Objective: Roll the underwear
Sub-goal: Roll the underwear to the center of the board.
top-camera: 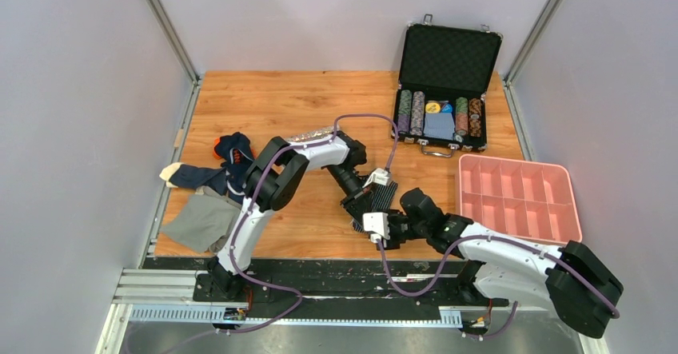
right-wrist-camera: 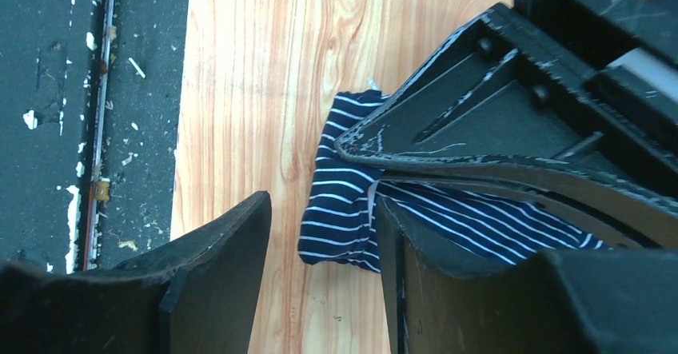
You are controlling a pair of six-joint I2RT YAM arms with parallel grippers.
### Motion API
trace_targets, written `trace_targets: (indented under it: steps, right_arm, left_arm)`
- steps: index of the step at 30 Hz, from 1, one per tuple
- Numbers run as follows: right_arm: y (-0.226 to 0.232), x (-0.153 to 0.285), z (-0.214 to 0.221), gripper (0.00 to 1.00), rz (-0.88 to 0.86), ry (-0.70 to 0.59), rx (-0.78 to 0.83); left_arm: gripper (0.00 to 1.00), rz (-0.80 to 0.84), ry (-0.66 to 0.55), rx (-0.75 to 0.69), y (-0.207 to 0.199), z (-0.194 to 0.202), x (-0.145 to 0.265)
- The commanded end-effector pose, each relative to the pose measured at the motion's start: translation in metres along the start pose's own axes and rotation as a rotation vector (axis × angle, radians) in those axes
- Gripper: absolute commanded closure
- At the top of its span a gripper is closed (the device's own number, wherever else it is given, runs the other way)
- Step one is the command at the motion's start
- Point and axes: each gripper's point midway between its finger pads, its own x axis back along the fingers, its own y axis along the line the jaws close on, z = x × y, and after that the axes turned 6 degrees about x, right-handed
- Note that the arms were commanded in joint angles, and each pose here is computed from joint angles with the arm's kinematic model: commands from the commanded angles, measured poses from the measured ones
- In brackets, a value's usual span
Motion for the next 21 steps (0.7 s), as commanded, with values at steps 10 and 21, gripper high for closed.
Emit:
trace_targets:
  steps: [10, 21]
  right_arm:
    - [0.013, -0.004, 0.016, 0.69, -0.072, 0.066, -0.217]
    - [0.014, 0.008, 0.023, 1.00, -0.178, 0.064, -0.592]
  left_arm:
    - [0.98, 0.030, -0.031, 0.039, 0.006, -0.001, 0.004]
    - [0.95, 0.075, -0.108, 0.146, 0.008, -0.009, 0.020]
